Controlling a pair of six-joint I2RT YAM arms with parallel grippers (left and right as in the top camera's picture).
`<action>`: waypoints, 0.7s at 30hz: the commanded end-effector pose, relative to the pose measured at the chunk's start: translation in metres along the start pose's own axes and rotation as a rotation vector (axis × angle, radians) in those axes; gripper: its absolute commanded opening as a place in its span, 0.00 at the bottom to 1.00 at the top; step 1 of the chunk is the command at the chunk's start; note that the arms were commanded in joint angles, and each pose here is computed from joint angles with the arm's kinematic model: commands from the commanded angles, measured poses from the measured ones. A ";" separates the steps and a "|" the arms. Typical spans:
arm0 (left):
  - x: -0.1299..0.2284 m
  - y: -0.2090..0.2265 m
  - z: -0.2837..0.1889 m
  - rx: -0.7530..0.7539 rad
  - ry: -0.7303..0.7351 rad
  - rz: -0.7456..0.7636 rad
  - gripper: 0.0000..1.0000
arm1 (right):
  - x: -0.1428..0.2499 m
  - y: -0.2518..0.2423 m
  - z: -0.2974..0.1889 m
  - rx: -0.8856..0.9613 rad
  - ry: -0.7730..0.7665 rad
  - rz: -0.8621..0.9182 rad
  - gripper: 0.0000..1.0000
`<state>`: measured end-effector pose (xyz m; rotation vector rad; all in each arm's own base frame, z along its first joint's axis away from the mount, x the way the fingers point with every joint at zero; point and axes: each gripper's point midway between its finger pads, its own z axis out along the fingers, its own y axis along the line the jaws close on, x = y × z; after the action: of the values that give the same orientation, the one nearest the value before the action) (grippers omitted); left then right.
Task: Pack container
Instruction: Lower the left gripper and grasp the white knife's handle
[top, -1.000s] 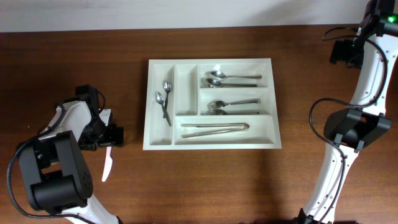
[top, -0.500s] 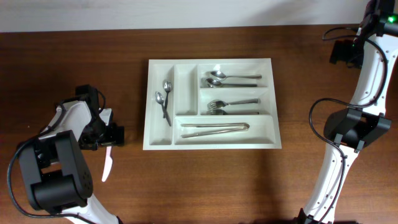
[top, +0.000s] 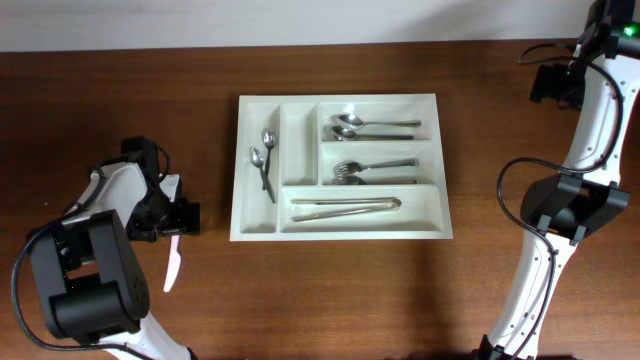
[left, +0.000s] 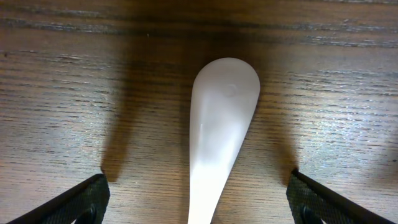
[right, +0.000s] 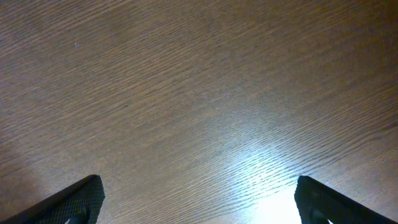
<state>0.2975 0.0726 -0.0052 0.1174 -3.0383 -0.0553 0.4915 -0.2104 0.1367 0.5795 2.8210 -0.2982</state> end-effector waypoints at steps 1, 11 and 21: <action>0.024 0.003 0.032 -0.041 0.112 -0.012 0.93 | 0.001 0.000 0.003 0.002 0.006 0.011 0.99; 0.028 0.002 0.035 -0.039 0.121 -0.011 0.93 | 0.001 0.000 0.003 0.002 0.006 0.011 0.99; 0.028 0.002 0.035 -0.039 0.121 -0.011 0.92 | 0.001 0.000 0.003 0.002 0.006 0.012 0.99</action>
<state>0.2970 0.0723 -0.0056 0.1226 -3.0432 -0.0552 0.4916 -0.2105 0.1367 0.5789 2.8208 -0.2983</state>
